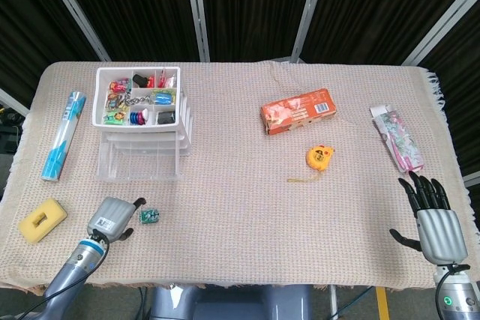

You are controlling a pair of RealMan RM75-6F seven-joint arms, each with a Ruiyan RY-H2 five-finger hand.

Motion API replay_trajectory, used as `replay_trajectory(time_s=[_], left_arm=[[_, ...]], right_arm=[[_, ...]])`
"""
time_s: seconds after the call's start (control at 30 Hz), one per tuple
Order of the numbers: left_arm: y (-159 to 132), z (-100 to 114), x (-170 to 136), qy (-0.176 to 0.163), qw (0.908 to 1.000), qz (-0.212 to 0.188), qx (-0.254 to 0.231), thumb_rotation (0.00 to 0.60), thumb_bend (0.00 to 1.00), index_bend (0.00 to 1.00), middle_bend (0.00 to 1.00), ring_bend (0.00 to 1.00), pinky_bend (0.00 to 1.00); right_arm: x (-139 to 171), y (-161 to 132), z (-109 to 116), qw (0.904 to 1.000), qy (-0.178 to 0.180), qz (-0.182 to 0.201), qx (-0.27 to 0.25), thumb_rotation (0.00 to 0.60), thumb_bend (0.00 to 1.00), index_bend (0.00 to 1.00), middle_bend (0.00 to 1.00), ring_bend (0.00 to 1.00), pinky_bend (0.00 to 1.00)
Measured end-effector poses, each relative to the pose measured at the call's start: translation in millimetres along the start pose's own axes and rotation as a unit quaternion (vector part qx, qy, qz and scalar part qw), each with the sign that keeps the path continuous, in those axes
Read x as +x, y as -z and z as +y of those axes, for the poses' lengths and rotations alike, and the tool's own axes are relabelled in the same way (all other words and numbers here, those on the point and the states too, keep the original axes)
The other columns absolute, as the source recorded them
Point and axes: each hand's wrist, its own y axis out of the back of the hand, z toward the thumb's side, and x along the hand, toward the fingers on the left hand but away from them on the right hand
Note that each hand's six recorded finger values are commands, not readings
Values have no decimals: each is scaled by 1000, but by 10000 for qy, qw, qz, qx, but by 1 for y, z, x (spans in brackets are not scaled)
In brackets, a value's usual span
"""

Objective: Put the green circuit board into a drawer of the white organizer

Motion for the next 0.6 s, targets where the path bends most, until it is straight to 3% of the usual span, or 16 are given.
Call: replay_trajectory(time_s=[0.6], left_arm=[[-19,-3,24,34,9999,79,-106,600,303,383,972,834,717]], right_arm=[[1,0,0,10000,-3,20,-19,600,0,99,0,0,0]])
